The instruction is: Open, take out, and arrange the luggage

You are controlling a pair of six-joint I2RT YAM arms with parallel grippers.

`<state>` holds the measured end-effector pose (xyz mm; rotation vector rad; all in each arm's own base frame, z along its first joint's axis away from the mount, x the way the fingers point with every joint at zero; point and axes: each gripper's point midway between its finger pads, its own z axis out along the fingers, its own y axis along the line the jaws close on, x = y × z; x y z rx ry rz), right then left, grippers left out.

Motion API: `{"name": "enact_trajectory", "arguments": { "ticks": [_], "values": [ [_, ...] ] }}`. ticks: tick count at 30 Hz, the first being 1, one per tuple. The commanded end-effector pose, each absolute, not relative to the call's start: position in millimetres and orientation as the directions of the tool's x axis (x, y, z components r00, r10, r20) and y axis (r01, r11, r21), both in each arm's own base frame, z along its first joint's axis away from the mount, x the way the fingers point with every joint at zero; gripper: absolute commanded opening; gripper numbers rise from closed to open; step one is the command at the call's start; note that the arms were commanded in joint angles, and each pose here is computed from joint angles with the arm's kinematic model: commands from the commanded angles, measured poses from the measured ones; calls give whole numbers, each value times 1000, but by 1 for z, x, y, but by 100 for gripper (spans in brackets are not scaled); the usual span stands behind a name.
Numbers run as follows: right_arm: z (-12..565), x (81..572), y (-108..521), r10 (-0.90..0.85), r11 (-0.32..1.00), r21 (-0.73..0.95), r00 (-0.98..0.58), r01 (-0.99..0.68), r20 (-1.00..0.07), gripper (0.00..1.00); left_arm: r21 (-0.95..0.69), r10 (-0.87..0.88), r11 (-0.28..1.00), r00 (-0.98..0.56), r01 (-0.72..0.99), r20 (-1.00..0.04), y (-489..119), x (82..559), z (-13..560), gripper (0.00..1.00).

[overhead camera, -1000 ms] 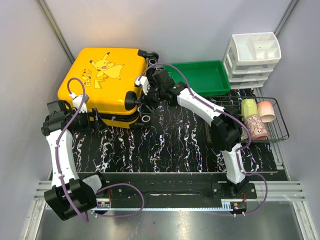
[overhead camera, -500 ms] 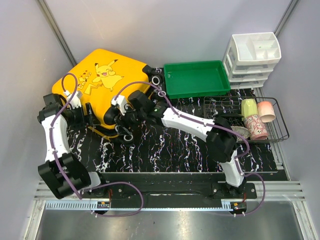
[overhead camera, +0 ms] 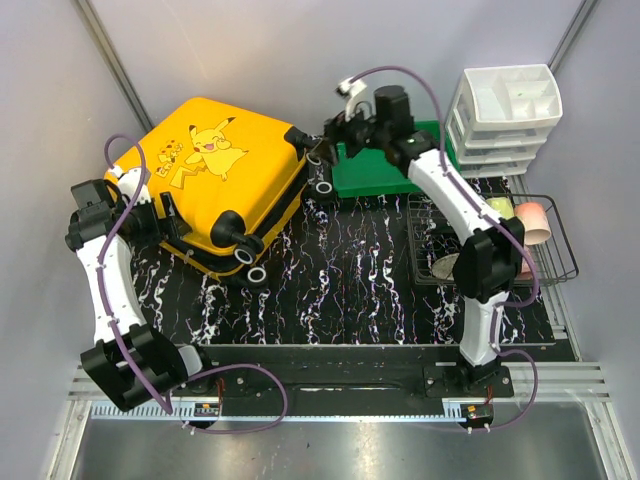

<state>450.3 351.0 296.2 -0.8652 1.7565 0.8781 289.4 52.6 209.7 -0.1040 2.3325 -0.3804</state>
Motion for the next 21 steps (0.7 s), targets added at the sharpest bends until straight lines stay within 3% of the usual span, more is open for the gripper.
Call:
{"name": "enact_trajectory", "arguments": {
  "ticks": [1, 6, 10, 21],
  "values": [
    [317, 494, 324, -56, 572, 217, -302, -791, -952, 89, -311, -179, 946, -657, 88, -732, 46, 297, 224, 84],
    [305, 541, 317, -28, 565, 242, -312, -789, -950, 93, -308, -173, 947, -664, 91, -727, 46, 295, 222, 84],
    [287, 545, 334, -114, 497, 187, -277, -848, -954, 97, -284, -160, 956, -681, 73, -714, 52, 293, 217, 85],
    [194, 539, 352, -392, 459, 17, -220, -888, -893, 98, -297, -174, 953, -702, 56, -690, 50, 284, 201, 85]
  ]
}}
